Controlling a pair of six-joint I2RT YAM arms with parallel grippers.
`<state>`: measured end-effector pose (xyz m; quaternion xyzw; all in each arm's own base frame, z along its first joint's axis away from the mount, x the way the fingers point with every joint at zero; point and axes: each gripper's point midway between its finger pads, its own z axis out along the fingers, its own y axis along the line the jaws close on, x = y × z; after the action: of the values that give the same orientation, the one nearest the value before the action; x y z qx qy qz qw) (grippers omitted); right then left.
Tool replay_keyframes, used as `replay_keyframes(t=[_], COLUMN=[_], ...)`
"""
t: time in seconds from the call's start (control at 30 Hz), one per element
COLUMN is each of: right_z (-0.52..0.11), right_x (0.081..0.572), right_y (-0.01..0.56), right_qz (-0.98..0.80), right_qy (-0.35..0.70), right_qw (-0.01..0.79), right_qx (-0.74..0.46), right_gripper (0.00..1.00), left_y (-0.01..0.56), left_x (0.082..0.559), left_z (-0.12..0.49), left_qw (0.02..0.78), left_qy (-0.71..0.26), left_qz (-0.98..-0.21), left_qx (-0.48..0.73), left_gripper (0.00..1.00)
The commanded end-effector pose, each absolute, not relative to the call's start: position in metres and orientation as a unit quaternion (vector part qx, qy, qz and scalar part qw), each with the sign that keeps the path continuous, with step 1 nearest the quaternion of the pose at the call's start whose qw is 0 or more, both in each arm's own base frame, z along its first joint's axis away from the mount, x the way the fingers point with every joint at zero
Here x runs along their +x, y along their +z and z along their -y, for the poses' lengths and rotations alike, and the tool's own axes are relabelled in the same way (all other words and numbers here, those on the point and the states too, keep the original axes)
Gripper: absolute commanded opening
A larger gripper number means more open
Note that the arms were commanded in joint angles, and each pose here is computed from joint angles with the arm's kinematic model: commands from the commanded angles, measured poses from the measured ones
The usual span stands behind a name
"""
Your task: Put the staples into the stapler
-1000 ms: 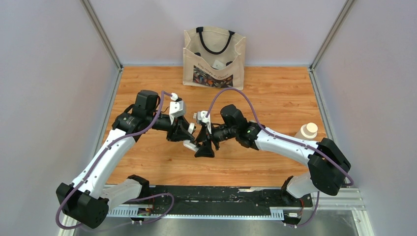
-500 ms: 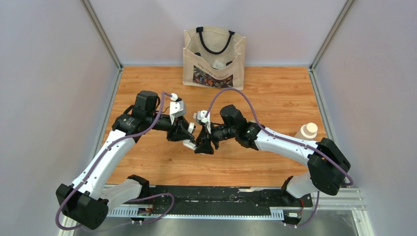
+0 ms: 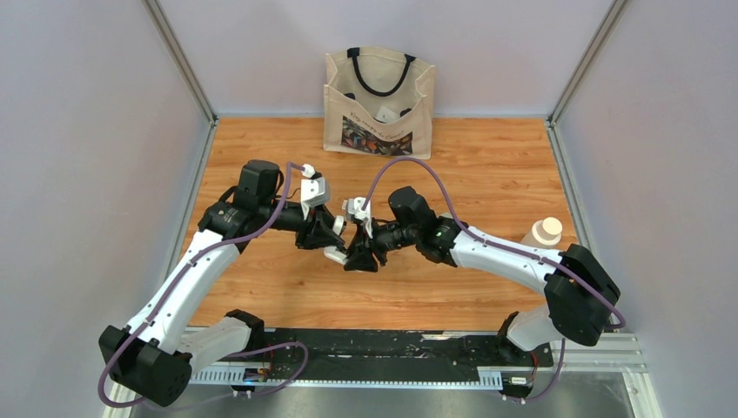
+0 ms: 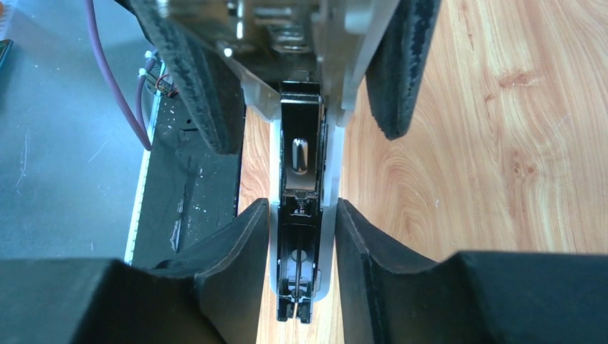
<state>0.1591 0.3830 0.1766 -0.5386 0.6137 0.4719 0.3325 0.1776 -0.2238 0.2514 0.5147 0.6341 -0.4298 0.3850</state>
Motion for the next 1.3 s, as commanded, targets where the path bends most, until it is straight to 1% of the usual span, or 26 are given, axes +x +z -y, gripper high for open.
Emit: replay_keyframes(t=[0.0,0.1,0.27,0.37,0.5,0.57,0.73,0.8,0.9,1.2,1.27], right_z=[-0.392,-0.392,-0.391,-0.390,-0.390,-0.390,-0.389,-0.389,-0.389,-0.390,-0.390], right_x=[0.163,0.164,0.164,0.163,0.163,0.164,0.163,0.164,0.164,0.164,0.164], right_y=[0.196,0.196,0.198,0.200,0.203,0.205,0.206,0.208,0.208,0.206,0.205], right_qz=[-0.591,-0.592,-0.590,-0.588,-0.586,-0.584,-0.582,-0.580,-0.579,-0.579,-0.579], right_qy=[0.470,0.468,0.468,0.466,0.466,0.466,0.464,0.464,0.464,0.463,0.463], right_qw=[0.359,0.360,0.361,0.363,0.367,0.371,0.373,0.375,0.377,0.375,0.375], right_qx=[-0.549,-0.548,-0.550,-0.552,-0.552,-0.552,-0.554,-0.554,-0.555,-0.557,-0.557], right_gripper=[0.38,0.33,0.29,0.24,0.21,0.20,0.18,0.18,0.18,0.17,0.17], left_y=[0.263,0.263,0.263,0.262,0.262,0.262,0.260,0.260,0.260,0.259,0.258], left_x=[0.180,0.181,0.181,0.183,0.184,0.185,0.187,0.188,0.188,0.189,0.188], left_z=[0.227,0.227,0.227,0.226,0.225,0.224,0.223,0.223,0.222,0.220,0.220], left_qw=[0.407,0.408,0.408,0.411,0.414,0.415,0.415,0.416,0.417,0.423,0.424], left_qy=[-0.429,-0.427,-0.426,-0.421,-0.415,-0.414,-0.406,-0.404,-0.402,-0.394,-0.393], left_qz=[-0.615,-0.617,-0.619,-0.620,-0.623,-0.624,-0.630,-0.631,-0.632,-0.634,-0.634], left_qx=[0.521,0.520,0.519,0.519,0.518,0.517,0.516,0.515,0.515,0.514,0.513], left_gripper=[0.00,0.00,0.00,0.00,0.06,0.11,0.29,0.34,0.41,0.54,0.63])
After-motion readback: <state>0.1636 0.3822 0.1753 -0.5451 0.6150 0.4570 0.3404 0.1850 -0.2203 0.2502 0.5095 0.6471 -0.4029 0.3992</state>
